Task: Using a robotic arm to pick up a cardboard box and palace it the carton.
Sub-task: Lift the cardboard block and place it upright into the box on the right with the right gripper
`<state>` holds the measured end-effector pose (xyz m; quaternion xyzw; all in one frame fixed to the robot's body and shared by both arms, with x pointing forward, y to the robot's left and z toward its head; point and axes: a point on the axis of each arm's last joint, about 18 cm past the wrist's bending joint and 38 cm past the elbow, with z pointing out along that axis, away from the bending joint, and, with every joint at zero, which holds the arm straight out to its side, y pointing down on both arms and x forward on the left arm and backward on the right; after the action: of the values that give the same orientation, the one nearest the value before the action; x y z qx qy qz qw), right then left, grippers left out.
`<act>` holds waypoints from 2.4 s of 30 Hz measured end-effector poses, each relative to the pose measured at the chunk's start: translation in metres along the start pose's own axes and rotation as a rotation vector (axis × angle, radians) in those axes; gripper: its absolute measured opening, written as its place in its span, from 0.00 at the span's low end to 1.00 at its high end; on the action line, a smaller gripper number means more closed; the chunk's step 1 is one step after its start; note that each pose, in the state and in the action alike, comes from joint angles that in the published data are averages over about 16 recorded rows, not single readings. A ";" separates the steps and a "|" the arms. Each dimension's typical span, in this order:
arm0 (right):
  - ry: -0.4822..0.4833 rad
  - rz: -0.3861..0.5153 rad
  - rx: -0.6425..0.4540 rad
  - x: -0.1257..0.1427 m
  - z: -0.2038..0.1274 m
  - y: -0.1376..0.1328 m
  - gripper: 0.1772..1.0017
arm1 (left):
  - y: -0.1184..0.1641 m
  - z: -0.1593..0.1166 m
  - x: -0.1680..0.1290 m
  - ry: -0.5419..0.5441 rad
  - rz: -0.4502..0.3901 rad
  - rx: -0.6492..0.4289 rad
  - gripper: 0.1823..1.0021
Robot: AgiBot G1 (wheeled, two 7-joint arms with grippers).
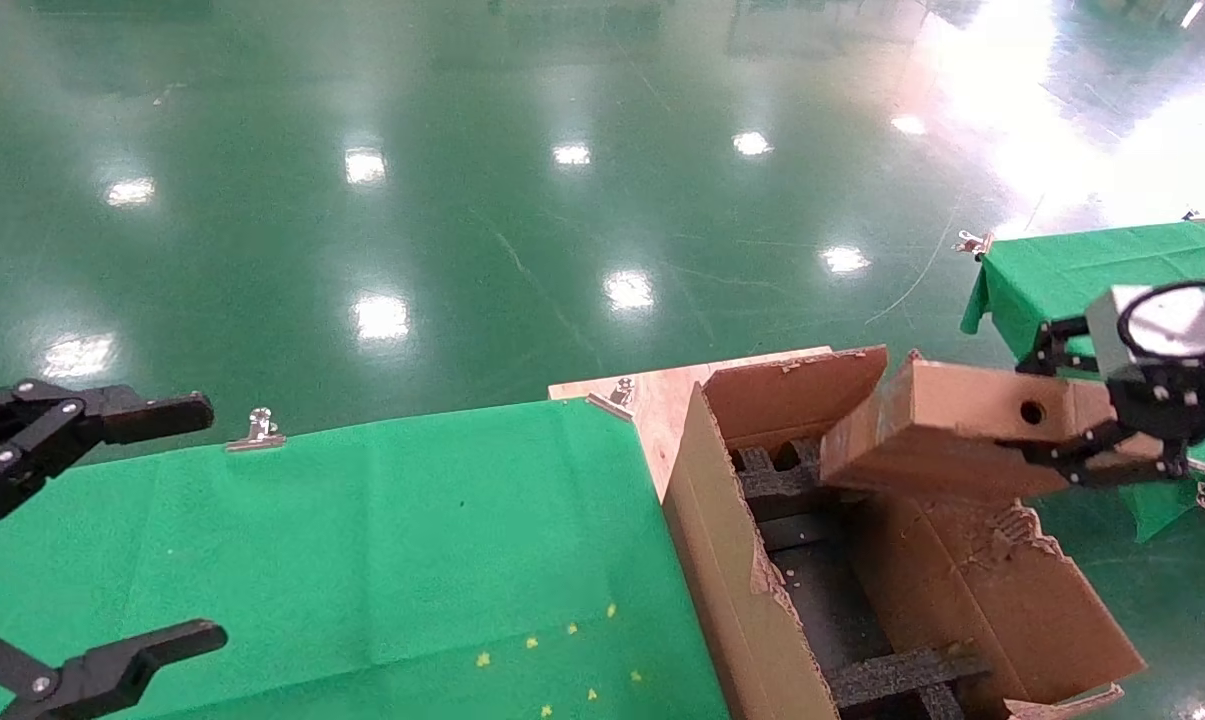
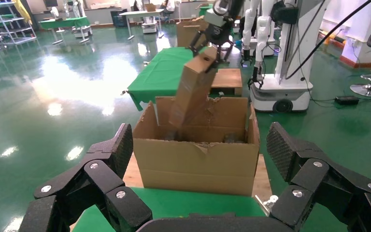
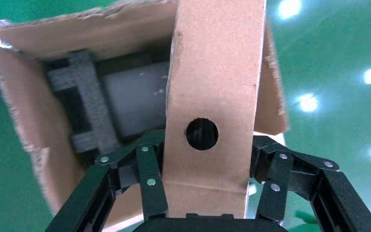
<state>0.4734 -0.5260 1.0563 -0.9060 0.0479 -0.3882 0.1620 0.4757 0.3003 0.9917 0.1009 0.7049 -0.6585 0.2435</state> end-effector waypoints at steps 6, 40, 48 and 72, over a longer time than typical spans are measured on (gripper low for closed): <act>-0.033 0.028 -0.018 -0.012 0.003 0.013 0.16 | 0.000 0.000 0.000 0.000 0.000 0.000 1.00; 0.151 0.916 0.082 -0.036 0.049 0.070 0.15 | 0.000 0.000 0.000 -0.001 0.000 0.001 1.00; 0.168 0.973 0.081 -0.039 0.052 0.076 0.15 | 0.000 0.000 0.000 -0.001 -0.001 0.001 1.00; 0.237 1.144 -0.061 -0.062 0.096 0.101 0.14 | 0.000 0.000 0.000 -0.001 -0.001 0.001 1.00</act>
<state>0.5039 -0.5839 0.9181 -0.6907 0.5582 -0.3363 0.3134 0.4759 0.3006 0.9919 0.1005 0.7045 -0.6589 0.2436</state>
